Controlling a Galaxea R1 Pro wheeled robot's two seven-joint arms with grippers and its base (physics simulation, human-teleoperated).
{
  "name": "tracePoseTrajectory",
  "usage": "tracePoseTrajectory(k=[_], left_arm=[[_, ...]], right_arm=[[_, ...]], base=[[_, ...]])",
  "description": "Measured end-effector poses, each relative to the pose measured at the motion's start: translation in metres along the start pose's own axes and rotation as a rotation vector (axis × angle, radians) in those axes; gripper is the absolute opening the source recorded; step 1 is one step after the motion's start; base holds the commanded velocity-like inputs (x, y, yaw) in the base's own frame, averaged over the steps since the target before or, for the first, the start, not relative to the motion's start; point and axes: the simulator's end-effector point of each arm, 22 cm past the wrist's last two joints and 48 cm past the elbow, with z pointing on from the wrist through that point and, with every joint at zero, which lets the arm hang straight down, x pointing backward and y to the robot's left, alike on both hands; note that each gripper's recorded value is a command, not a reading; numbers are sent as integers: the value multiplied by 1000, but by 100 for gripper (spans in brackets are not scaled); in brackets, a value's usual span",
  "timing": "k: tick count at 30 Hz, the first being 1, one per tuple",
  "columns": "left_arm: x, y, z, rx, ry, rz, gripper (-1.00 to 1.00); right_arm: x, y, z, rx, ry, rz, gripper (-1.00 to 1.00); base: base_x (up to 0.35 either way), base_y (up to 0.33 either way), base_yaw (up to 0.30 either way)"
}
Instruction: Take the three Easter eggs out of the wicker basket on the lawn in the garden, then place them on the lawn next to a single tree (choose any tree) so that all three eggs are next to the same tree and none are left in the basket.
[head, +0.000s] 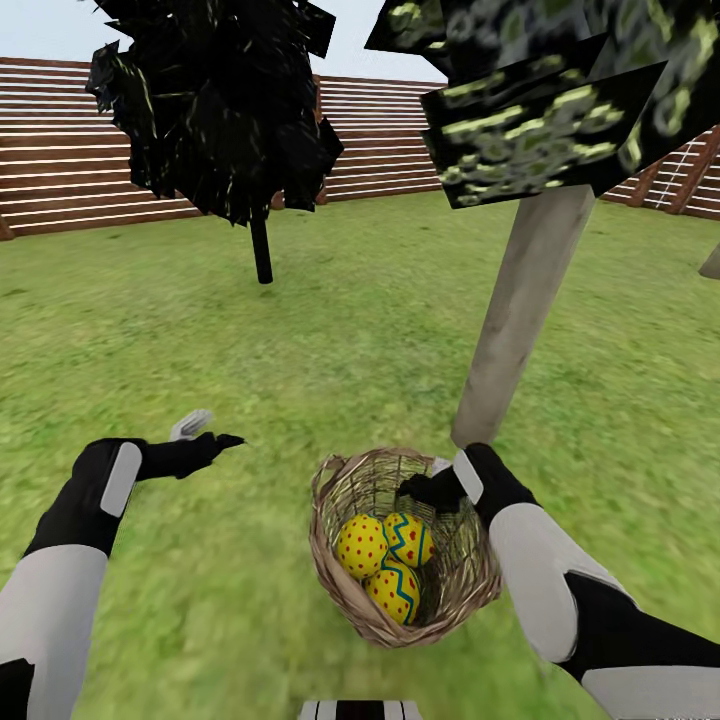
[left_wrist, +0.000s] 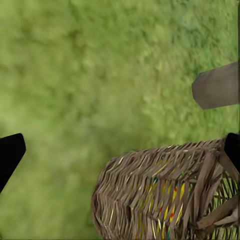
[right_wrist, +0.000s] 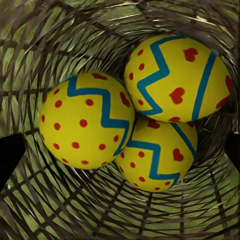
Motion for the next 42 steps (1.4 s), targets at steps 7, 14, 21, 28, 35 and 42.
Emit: tracePoseTrajectory(k=[7, 14, 21, 28, 35, 42], left_arm=[[-17, 9, -14, 0, -33, -2, 100], [-22, 5, -19, 36, -46, -26, 100], [-22, 5, -19, 36, -46, -27, 100], [-22, 5, -19, 36, -46, -27, 100], [-17, 11, -11, 29, -34, -33, 100], [-13, 15, -6, 24, -24, -37, 100]], right_arm=[[-6, 8, -3, -17, -17, -37, 100], [29, 53, 9, 28, 77, -518, 100], [31, 55, 10, 27, 80, -519, 100], [33, 51, 11, 57, 89, -566, 100], [37, 55, 19, 52, 97, -585, 100], [23, 63, 20, 36, 58, -595, 100]], base=[[0, 0, 0], [0, 0, 0], [0, 0, 0], [0, 0, 0], [0, 0, 0], [0, 0, 0]])
